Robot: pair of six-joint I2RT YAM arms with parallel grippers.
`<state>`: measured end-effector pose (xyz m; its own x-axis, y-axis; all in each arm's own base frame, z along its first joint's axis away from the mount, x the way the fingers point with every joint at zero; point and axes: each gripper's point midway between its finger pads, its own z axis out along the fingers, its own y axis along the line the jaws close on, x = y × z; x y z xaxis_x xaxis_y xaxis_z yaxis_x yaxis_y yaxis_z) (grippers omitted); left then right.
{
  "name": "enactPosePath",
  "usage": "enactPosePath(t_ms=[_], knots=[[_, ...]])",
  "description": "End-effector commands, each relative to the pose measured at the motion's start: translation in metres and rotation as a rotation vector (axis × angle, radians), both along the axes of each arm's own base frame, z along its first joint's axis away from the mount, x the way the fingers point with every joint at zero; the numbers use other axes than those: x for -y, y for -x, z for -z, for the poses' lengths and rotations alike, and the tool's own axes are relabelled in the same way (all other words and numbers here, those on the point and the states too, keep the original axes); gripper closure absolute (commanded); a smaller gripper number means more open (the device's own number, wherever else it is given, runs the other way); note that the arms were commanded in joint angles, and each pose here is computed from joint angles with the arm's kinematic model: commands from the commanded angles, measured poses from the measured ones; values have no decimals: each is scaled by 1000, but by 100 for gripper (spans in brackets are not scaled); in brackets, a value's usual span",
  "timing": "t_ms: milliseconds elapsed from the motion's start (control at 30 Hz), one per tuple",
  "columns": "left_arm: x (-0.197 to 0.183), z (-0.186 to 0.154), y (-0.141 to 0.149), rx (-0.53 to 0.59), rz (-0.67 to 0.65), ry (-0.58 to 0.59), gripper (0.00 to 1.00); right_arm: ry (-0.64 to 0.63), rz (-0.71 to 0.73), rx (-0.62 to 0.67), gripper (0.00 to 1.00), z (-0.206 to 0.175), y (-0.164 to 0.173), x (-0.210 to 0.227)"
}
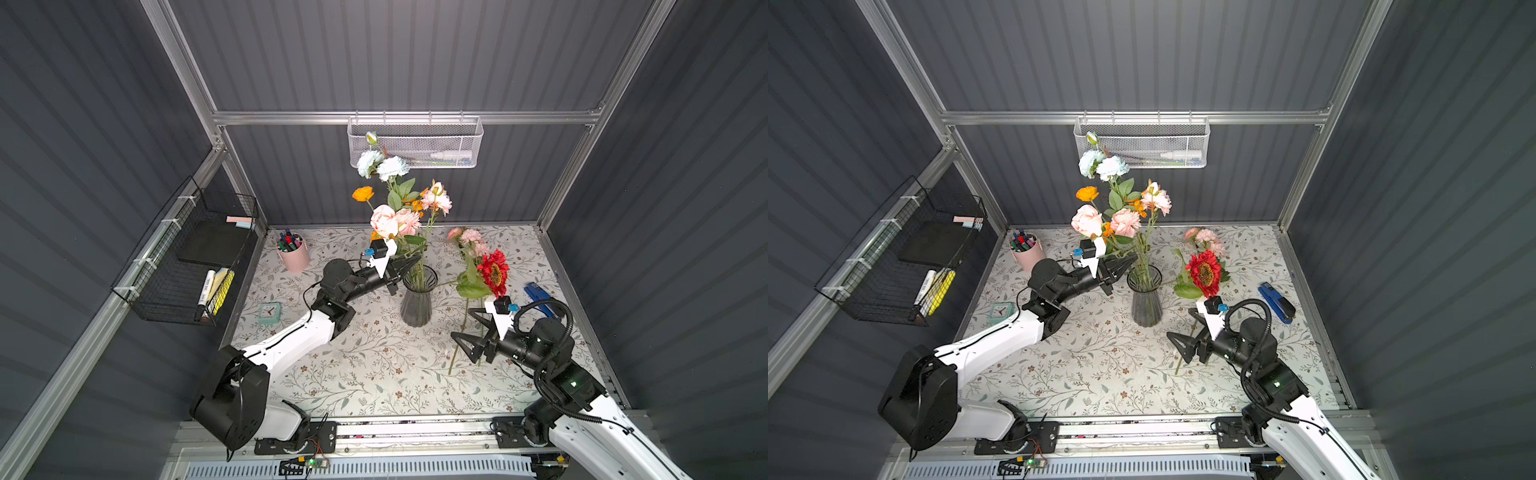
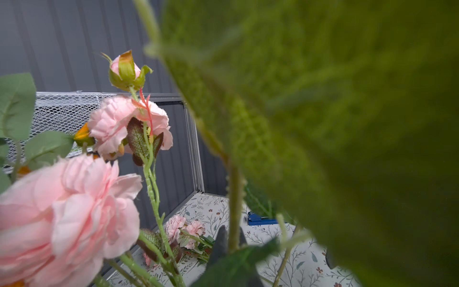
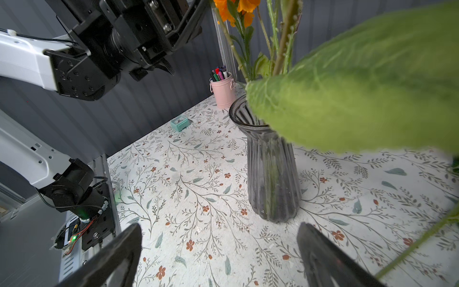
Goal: Pick out pink flowers from the vase
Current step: Pick up the flower from the vase.
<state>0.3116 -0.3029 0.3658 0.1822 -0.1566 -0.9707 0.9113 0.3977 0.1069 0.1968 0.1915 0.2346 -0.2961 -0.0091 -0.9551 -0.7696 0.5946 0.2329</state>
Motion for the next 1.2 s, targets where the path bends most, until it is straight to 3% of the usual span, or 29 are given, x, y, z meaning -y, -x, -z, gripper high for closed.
enactPosePath(t_ms=[0,600,1167], knots=[[1,-22,6,28,4,-39,92,-6,-23,53,1,-18,2,-3],[-10,-92,21,90,-21,-45,93,-6,-37,47,1,-18,4,-4],[-56,-190,89,128,-15,118,93,19,-39,37,1,-19,4,-4]])
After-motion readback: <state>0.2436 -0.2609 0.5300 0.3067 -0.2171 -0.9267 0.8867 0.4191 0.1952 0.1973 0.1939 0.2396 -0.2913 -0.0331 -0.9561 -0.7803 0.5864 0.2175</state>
